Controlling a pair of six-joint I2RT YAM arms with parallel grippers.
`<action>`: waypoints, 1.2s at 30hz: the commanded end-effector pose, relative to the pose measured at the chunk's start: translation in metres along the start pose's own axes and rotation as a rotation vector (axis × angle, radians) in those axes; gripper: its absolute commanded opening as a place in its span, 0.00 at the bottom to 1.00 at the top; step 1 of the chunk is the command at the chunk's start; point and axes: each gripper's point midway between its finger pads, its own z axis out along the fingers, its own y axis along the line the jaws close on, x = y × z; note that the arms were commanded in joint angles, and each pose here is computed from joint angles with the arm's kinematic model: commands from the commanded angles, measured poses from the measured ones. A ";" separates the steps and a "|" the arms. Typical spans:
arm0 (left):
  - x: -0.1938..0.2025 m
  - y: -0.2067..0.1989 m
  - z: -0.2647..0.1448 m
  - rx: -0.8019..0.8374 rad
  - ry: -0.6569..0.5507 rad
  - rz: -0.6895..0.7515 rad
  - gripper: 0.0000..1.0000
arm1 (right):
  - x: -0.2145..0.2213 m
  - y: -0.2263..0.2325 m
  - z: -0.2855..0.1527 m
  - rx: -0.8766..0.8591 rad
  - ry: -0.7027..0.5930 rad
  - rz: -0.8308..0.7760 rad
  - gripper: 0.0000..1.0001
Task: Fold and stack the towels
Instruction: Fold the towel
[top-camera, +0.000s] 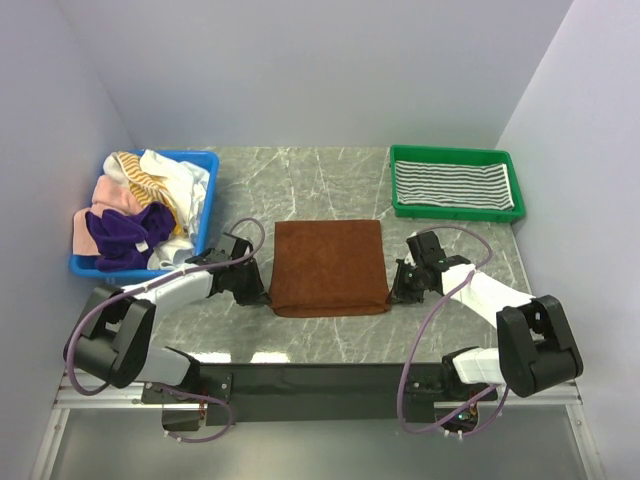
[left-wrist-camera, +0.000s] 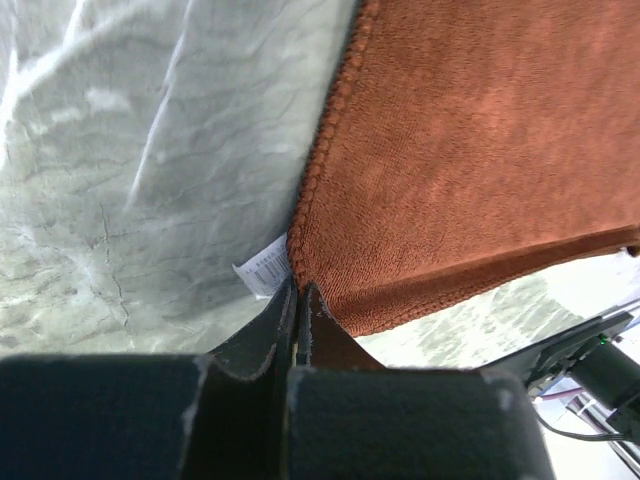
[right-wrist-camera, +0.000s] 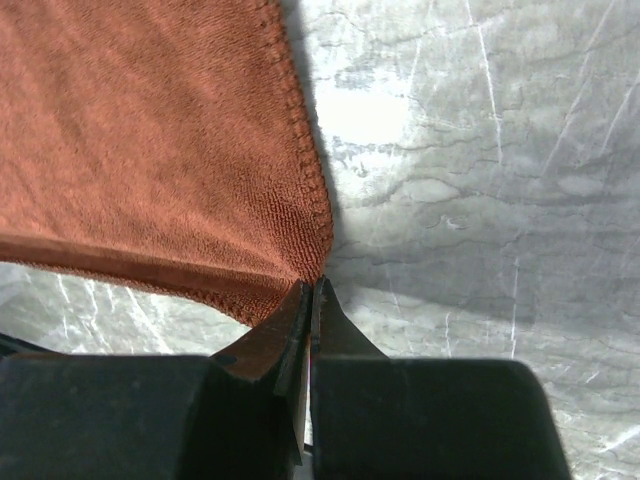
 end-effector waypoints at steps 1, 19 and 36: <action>-0.003 0.012 0.005 -0.050 -0.029 -0.001 0.01 | -0.005 -0.013 0.003 0.067 -0.039 -0.001 0.00; -0.003 -0.006 -0.029 -0.020 -0.072 0.024 0.71 | -0.007 0.009 -0.024 0.028 -0.070 -0.095 0.45; -0.016 -0.105 -0.034 0.066 -0.125 0.287 0.37 | -0.013 0.110 -0.019 -0.084 -0.150 -0.382 0.24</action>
